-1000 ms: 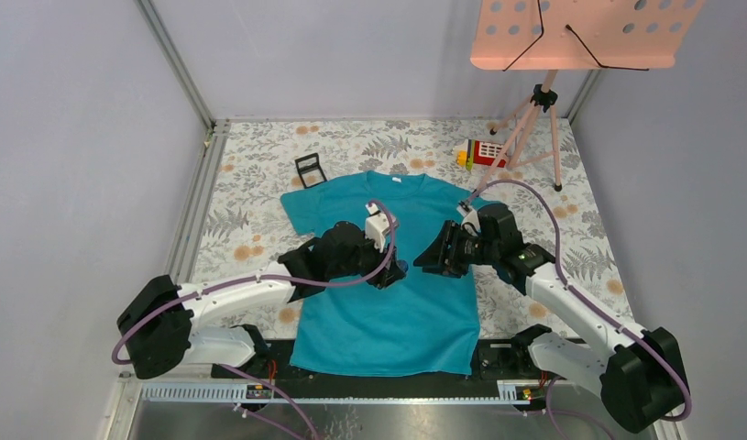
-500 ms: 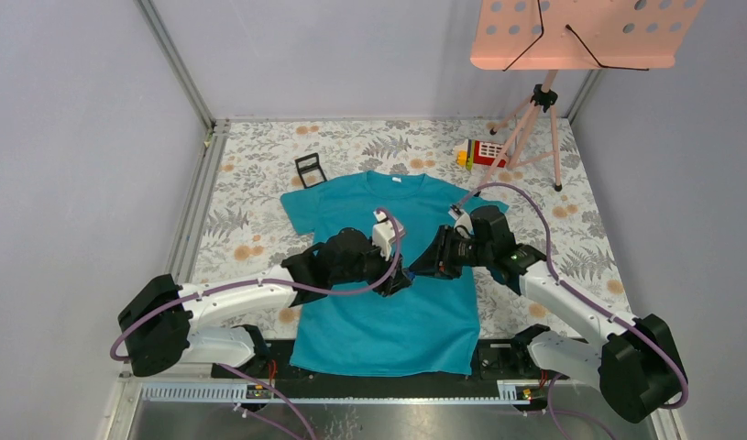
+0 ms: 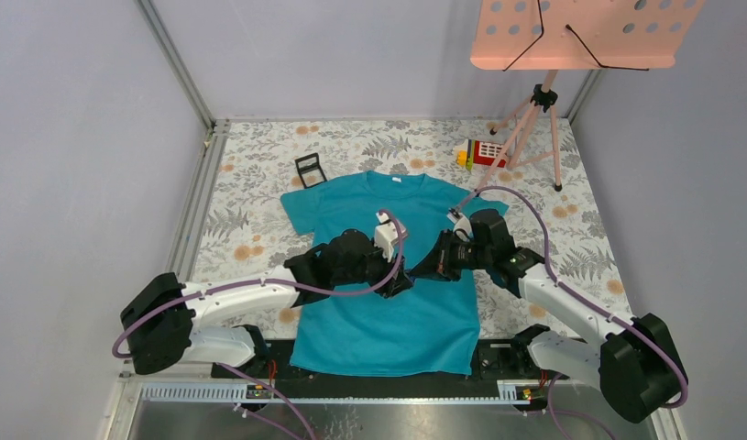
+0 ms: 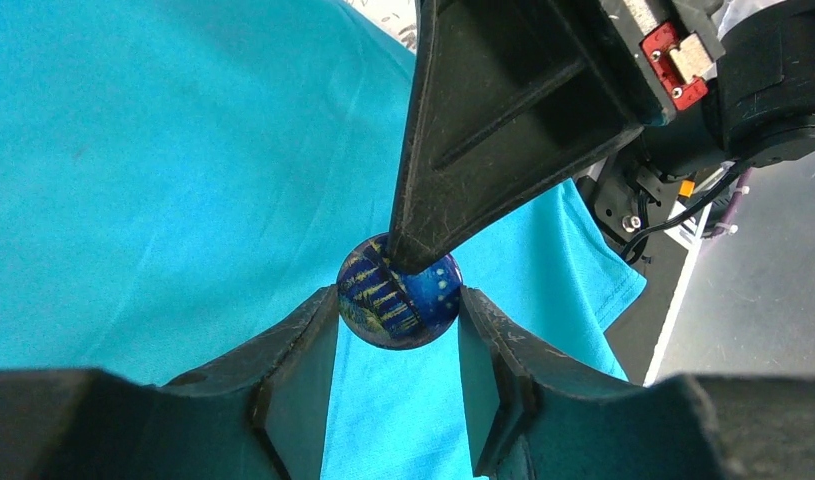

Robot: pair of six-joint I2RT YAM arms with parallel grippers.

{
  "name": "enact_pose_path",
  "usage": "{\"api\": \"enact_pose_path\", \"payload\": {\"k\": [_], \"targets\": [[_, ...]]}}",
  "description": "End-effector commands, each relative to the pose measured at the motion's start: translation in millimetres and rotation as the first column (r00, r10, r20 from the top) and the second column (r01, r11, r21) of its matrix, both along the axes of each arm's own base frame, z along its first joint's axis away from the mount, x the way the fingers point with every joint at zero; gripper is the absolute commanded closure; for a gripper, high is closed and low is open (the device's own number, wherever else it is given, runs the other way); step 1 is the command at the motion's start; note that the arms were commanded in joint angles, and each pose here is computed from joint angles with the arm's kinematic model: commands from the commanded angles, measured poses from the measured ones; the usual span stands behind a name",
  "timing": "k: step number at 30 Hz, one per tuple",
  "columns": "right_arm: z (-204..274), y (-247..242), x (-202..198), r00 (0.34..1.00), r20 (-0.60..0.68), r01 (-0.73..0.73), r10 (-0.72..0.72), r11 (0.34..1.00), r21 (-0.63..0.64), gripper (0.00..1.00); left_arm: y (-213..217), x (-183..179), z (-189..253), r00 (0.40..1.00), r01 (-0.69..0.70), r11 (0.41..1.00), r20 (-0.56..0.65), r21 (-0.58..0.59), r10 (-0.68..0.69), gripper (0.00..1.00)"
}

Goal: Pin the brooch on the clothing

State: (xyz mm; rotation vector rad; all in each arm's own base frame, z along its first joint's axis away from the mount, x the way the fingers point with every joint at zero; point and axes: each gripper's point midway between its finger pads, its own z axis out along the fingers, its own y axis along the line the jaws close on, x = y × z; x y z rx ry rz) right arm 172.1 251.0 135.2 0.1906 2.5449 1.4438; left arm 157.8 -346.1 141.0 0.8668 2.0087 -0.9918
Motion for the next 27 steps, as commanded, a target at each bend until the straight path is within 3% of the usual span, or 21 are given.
{"api": "enact_pose_path", "payload": {"k": [1, 5, 9, 11, 20, 27], "targets": [[11, 6, -6, 0.999, 0.042, -0.032, 0.03, 0.998, 0.061, 1.0, -23, 9, 36, 0.998, 0.01, 0.993, 0.061, -0.115, -0.003, 0.56], [15, 6, -5, 0.998, 0.059, -0.028, 0.023, 0.997, 0.078, 1.0, -23, 10, 37, 0.998, 0.001, 0.993, 0.063, -0.121, 0.007, 0.55], [21, 5, -3, 0.996, 0.084, -0.017, 0.01, 0.997, 0.08, 1.0, -22, 11, 42, 0.998, -0.016, 0.99, 0.063, -0.142, 0.025, 0.42], [23, 4, -3, 0.996, 0.094, -0.009, 0.002, 0.997, 0.08, 1.0, -21, 11, 44, 0.997, -0.022, 0.989, 0.063, -0.149, 0.032, 0.3], [27, 3, 2, 0.992, 0.126, 0.01, -0.02, 0.997, 0.076, 1.0, -5, 10, 47, 0.994, -0.057, 0.988, 0.079, -0.143, 0.069, 0.04], [45, 4, 4, 0.977, 0.211, -0.018, -0.003, 0.995, 0.1, 1.0, 23, 8, 56, 0.986, -0.147, 0.974, 0.051, -0.172, 0.158, 0.01]]}}
